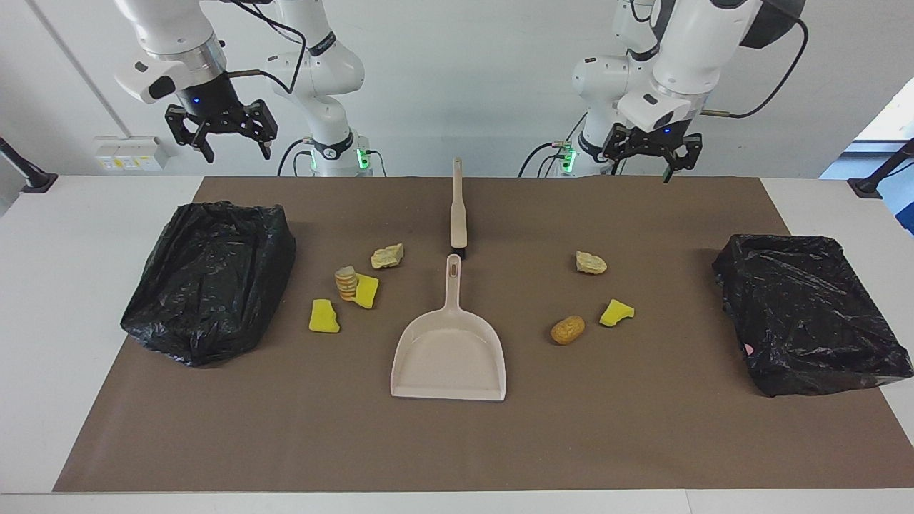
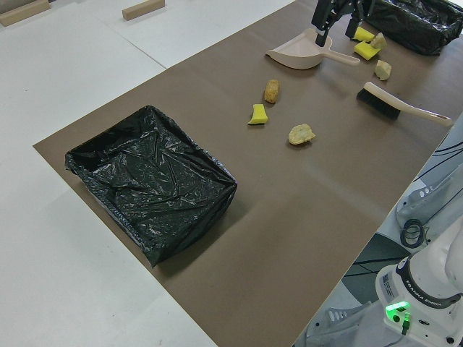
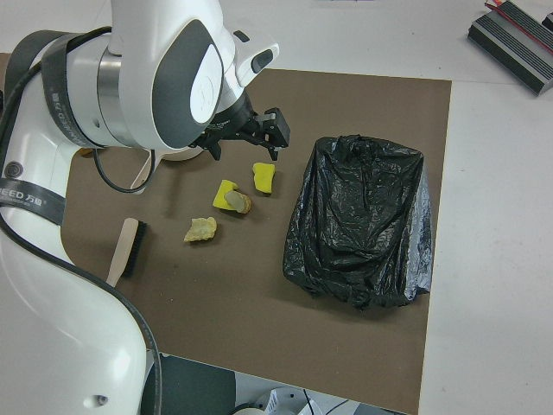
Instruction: Sweep and dump trash in bin
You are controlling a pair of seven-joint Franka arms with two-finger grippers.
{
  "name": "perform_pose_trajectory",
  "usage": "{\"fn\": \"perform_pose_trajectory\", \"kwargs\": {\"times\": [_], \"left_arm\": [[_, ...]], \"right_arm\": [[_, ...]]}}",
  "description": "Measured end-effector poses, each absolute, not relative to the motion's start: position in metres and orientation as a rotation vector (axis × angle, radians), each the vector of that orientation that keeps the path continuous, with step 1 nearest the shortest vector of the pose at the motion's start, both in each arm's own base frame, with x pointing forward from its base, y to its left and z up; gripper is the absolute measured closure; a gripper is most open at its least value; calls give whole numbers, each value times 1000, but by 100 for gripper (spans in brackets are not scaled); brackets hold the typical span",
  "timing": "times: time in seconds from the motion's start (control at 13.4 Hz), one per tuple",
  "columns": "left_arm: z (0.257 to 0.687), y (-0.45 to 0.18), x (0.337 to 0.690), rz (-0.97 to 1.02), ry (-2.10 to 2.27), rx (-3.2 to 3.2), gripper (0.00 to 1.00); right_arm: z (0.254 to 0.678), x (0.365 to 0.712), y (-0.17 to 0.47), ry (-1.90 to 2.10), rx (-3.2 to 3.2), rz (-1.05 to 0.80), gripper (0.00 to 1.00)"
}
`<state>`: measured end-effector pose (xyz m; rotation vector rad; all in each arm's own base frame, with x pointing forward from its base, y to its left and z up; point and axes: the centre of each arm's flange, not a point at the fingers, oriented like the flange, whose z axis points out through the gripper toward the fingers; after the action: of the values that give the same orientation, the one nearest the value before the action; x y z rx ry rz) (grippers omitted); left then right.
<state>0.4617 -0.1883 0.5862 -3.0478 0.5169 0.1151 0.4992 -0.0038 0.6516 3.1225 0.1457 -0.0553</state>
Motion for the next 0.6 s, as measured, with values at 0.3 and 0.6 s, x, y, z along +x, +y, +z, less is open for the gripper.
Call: {"fn": "perform_pose_trajectory", "kwargs": {"times": [0.3, 0.6], "left_arm": [[546, -253, 429, 125, 514, -3067, 0], [519, -303, 394, 128, 501, -3062, 0]], "right_arm": [[652, 499, -4, 146, 3122, -55, 0], [651, 499, -4, 146, 3123, -56, 0]]}}
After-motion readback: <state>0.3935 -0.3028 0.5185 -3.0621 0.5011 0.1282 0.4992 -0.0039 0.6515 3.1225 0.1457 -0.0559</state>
